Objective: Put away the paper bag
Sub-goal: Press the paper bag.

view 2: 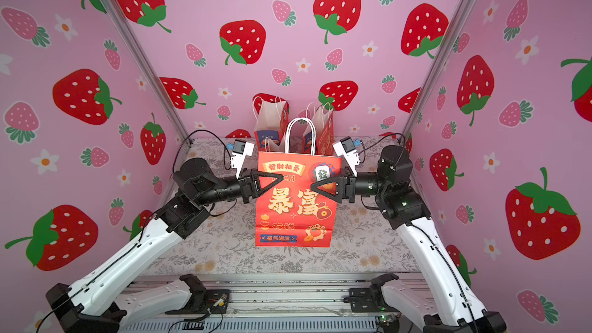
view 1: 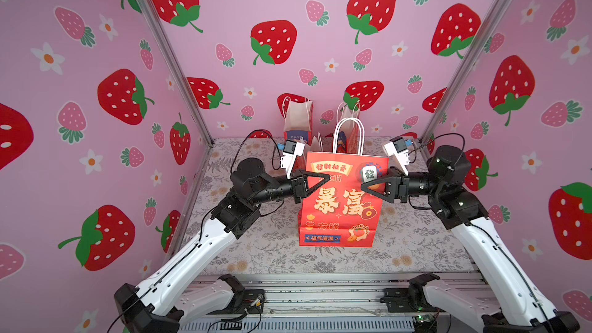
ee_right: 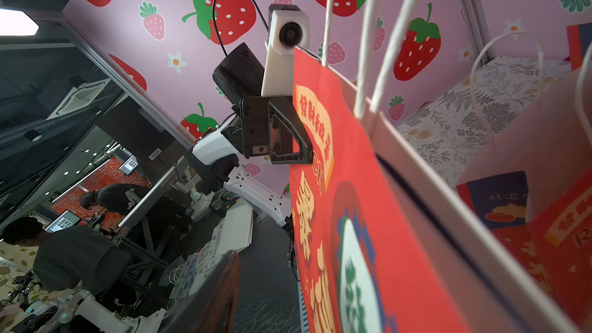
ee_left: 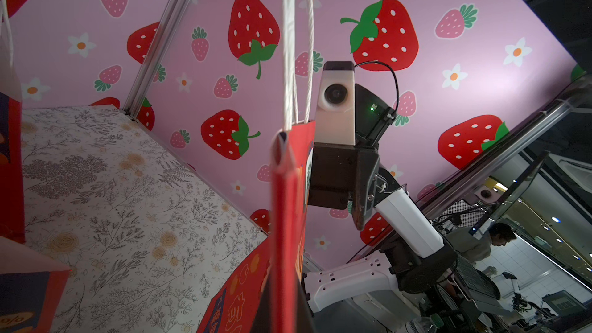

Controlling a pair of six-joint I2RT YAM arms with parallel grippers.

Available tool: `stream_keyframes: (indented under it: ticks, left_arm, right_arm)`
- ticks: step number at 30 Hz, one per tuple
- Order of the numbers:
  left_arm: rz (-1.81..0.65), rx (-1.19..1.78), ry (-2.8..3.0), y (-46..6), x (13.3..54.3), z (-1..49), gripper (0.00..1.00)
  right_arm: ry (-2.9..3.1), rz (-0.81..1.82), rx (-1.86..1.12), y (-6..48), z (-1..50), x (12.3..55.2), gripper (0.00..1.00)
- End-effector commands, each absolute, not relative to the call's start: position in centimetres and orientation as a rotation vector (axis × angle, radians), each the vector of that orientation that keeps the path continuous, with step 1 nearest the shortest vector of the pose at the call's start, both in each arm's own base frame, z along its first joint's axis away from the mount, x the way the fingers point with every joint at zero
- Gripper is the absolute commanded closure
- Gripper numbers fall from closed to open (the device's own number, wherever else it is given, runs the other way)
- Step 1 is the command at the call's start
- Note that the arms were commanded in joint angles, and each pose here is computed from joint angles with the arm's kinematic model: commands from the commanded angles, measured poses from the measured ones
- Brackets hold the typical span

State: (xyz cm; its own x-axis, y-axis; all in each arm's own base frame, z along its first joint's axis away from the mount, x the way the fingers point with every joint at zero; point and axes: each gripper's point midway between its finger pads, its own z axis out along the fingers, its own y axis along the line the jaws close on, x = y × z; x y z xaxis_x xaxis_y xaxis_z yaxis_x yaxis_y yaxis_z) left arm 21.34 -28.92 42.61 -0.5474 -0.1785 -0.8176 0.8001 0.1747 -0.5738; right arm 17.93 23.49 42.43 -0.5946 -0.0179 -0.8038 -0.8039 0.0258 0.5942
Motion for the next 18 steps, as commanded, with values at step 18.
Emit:
stream_keyframes:
  ticks: [18]
  left_arm:
    - [-1.526,0.569,1.478,-27.0,19.5,47.9,1.00]
  right_arm:
    - [1.532,1.625,-0.805,22.6,45.5,17.3,0.26]
